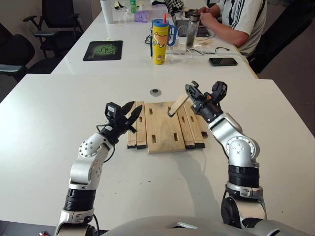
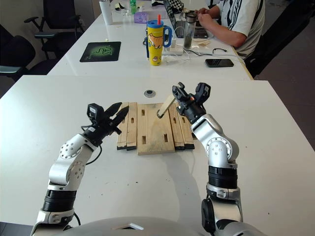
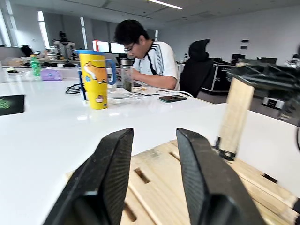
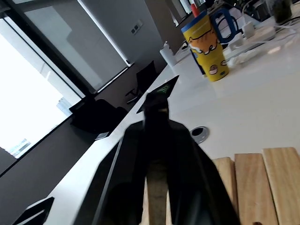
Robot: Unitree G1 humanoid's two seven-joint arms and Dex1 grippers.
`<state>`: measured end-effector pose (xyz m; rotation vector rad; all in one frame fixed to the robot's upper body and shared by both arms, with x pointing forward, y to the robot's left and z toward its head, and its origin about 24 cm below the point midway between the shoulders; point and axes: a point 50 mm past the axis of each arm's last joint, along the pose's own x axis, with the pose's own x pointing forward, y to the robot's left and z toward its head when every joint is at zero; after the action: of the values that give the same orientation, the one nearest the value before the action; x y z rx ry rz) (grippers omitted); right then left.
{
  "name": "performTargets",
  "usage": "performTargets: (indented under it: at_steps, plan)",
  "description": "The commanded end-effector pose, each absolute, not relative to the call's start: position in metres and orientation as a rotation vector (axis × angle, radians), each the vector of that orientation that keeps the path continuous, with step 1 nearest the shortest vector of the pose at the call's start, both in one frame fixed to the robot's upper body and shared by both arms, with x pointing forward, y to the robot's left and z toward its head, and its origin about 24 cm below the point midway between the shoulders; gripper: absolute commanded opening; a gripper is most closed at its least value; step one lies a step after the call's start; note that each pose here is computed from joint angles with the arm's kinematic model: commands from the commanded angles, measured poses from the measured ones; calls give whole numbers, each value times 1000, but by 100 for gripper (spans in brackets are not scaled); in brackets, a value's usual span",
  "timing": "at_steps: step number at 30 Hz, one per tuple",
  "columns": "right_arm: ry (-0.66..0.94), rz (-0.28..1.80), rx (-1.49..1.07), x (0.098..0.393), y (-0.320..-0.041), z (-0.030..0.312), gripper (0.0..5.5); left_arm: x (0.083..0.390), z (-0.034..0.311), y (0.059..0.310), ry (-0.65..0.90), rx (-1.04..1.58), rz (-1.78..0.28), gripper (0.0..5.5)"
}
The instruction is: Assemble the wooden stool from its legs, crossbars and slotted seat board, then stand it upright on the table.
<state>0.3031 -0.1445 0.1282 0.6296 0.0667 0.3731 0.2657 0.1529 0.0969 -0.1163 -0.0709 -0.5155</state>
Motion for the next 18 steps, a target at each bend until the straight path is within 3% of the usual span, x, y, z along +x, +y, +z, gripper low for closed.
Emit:
performTargets:
  at_steps: [1, 9, 18]
  plan:
    - [40, 272, 534, 307, -151, 111, 41, 269, 86, 167, -31, -162, -362, 112]
    - [-15, 160, 479, 316, -153, 93, 41, 274, 77, 174, 7, -176, -257, 0]
    - [7, 67, 422, 314, -158, 70, 41, 278, 74, 176, 34, -164, -223, 0]
